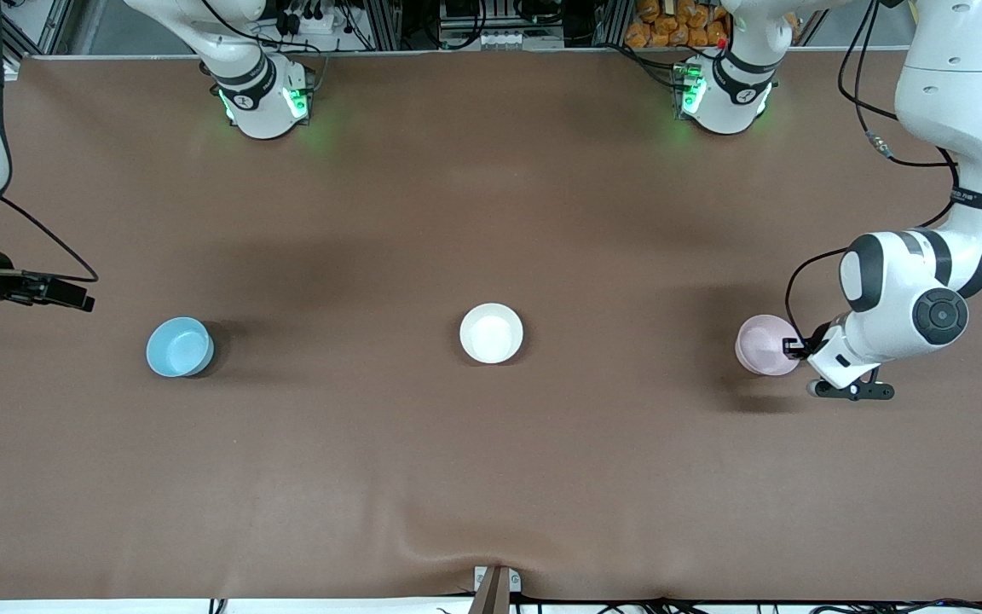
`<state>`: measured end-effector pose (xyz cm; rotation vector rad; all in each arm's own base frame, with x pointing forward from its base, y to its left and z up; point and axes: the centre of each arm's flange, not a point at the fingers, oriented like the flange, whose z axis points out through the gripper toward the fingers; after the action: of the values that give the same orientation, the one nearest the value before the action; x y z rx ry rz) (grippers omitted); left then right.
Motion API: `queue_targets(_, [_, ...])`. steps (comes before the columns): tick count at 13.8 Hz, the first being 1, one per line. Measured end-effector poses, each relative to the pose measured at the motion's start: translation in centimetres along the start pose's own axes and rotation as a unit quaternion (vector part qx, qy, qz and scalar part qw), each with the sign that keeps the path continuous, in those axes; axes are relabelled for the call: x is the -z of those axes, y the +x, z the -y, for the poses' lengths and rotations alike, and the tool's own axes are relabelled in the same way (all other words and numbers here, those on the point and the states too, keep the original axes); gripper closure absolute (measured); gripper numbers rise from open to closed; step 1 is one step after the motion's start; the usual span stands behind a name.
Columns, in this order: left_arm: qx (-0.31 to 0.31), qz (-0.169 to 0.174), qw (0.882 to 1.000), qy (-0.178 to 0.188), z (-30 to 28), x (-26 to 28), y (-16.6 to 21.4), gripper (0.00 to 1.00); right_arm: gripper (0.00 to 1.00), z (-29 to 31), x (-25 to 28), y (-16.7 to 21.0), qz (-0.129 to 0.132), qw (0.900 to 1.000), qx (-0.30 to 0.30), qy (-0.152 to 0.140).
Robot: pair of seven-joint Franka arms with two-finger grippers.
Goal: Stack pink and blue bowls on white bowl
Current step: 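Grasp the pink bowl with the left gripper while the right gripper reaches the blue bowl, then carry the pink bowl onto the white bowl while the right gripper grasps the blue bowl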
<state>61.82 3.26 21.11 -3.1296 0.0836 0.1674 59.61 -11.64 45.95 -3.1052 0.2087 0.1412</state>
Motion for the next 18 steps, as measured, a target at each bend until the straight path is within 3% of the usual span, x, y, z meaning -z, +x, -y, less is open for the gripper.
queue_targets(1, [-0.001, -0.004, 1.000, -0.001, -0.2, 0.4, 0.1, 0.97, 0.00, -0.1, -0.8, 0.2, -0.002, 1.000, -0.001, 0.000])
queue_targets(7, [0.013, -0.011, 0.999, -0.036, -5.7, 4.9, 1.8, 0.97, 0.00, -1.6, -7.2, 1.5, 0.000, 1.000, -0.013, -0.002])
queue_targets(12, [0.040, -0.020, 0.996, -0.080, -16.7, 9.3, 3.0, 0.97, 0.00, -2.6, -13.8, 2.2, 0.012, 1.000, -0.020, -0.003])
queue_targets(15, [0.053, -0.021, 0.995, -0.083, -25.6, 10.2, 1.9, 0.97, 0.00, -2.7, -17.6, 2.0, 0.029, 0.999, -0.022, -0.003])
queue_targets(18, [0.058, -0.024, 0.994, -0.086, -30.6, 11.2, 0.9, 0.97, 0.00, -2.9, -20.1, 1.9, 0.045, 0.999, -0.024, -0.002])
